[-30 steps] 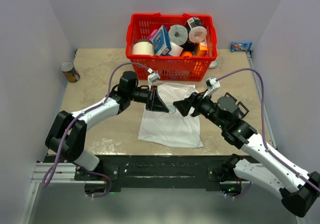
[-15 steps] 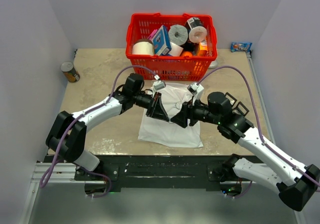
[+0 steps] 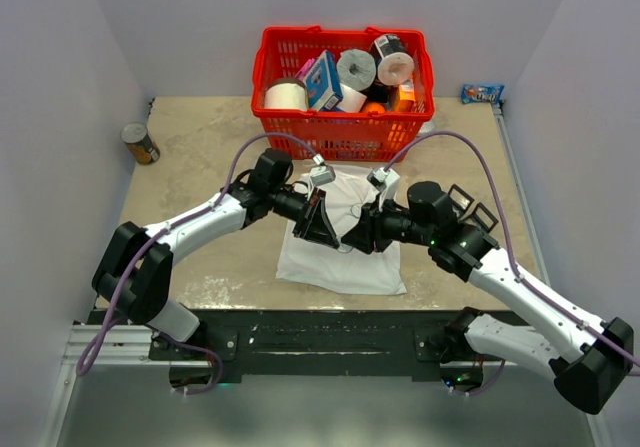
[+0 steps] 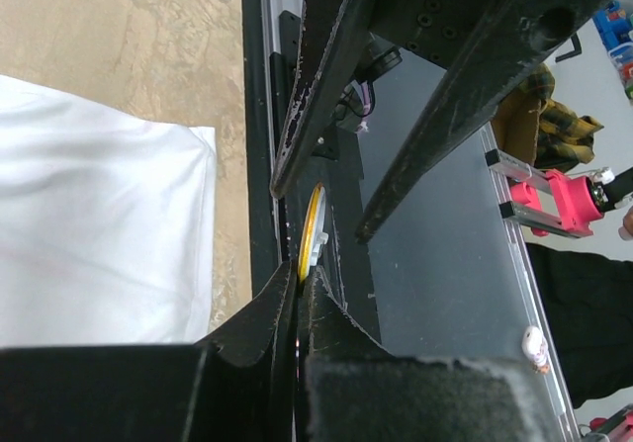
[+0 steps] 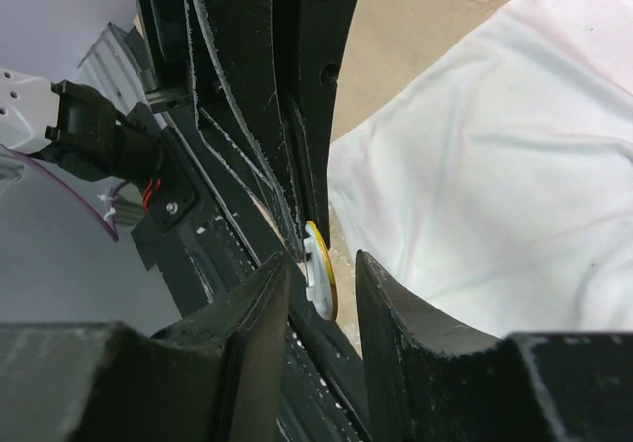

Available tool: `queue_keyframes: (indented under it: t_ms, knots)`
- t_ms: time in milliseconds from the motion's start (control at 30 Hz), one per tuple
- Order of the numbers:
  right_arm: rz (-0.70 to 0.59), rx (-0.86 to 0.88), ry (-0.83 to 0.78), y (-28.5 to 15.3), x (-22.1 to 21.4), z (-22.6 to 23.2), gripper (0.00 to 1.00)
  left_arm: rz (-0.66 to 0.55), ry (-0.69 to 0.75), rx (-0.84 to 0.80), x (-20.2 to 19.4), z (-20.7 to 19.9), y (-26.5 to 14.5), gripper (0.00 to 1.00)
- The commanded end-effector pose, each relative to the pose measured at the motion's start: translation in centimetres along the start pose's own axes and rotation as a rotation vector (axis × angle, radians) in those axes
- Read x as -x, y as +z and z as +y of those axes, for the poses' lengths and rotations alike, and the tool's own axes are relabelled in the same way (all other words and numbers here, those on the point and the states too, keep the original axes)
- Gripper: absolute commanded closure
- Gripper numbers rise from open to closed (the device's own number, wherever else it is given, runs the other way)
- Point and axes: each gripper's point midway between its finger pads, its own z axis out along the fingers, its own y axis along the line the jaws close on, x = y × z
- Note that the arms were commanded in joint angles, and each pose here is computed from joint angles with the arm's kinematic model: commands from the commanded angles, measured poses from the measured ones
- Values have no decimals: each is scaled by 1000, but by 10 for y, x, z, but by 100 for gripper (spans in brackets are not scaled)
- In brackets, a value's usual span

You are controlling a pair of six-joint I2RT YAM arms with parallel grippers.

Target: Pin the brooch onto the clothing

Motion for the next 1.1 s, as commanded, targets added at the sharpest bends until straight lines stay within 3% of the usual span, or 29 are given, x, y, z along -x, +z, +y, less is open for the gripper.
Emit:
queue_keyframes:
  t_ms: [0,300,400,433,467,567,600,667,900,1067]
  knots:
    - [-28,40,-41,0,8,7,66,-14,87,-43,17,-17,-2,100]
    - [-33,82,-26,5,1,9,79,-9,109,-66,17,-24,0,100]
    - [-31,86,-25,6,0,9,87,-15,115,-52,19,-23,0,100]
    - [-39,84,-22,5,1,10,97,-21,114,-40,21,-22,-1,96]
    - [-49,77,-19,5,2,9,100,-26,116,-33,23,-21,-2,79]
    - [-121,60,5,0,12,8,100,-57,104,-6,30,-19,-4,51]
    - [-135,53,35,0,10,7,100,-97,157,5,42,-18,-6,47]
    - [-225,49,43,-7,24,8,100,-137,93,7,41,-19,-10,43]
    - [-432,49,134,-20,46,6,100,-232,75,-24,50,-24,-12,43]
    - [-462,48,150,-22,48,5,100,-259,36,-33,53,-24,-11,48]
